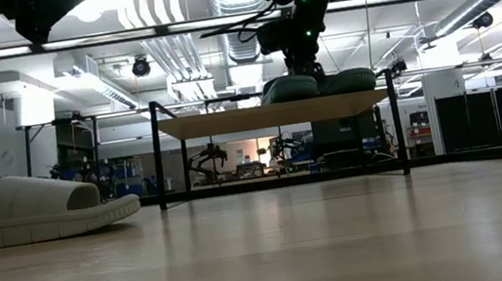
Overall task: Pick and place slides into the shelf
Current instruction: Put the green slide on the shelf
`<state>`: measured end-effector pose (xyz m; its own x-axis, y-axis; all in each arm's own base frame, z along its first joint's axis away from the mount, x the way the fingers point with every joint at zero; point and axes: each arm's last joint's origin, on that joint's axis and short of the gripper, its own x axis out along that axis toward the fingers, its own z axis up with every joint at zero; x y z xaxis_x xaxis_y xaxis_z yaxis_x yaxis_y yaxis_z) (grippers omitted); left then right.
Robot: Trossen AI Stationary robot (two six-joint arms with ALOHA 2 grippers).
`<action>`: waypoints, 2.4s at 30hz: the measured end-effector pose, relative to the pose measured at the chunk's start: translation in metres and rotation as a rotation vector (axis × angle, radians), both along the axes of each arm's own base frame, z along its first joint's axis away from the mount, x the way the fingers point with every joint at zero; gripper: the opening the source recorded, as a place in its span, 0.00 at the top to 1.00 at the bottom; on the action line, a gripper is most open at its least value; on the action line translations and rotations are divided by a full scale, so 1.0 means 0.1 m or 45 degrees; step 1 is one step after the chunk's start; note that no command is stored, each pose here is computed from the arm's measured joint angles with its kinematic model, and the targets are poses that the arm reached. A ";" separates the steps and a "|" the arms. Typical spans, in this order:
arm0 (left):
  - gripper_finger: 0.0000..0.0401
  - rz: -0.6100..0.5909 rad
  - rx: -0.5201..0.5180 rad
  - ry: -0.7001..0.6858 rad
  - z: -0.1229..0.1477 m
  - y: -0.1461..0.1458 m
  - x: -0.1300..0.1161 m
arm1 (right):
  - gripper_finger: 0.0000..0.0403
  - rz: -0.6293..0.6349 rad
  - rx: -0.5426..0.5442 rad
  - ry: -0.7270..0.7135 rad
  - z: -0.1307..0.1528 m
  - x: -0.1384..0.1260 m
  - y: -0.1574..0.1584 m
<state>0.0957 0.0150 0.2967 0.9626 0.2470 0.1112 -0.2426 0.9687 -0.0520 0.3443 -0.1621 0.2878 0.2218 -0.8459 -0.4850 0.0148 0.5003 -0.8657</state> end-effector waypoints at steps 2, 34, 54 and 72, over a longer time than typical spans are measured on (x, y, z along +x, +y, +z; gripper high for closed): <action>0.30 0.000 0.000 0.000 0.00 0.00 0.00 | 0.98 -0.004 -0.008 0.033 -0.01 -0.01 0.00; 0.30 0.000 -0.004 0.012 -0.01 0.00 0.00 | 0.78 -0.066 0.101 0.009 0.14 -0.06 0.05; 0.30 -0.001 -0.007 0.011 -0.01 0.00 0.00 | 0.75 -0.101 0.132 0.000 0.12 -0.09 0.05; 0.30 -0.001 -0.006 0.011 -0.01 0.00 0.00 | 0.97 -0.197 0.168 -0.151 0.12 -0.09 0.05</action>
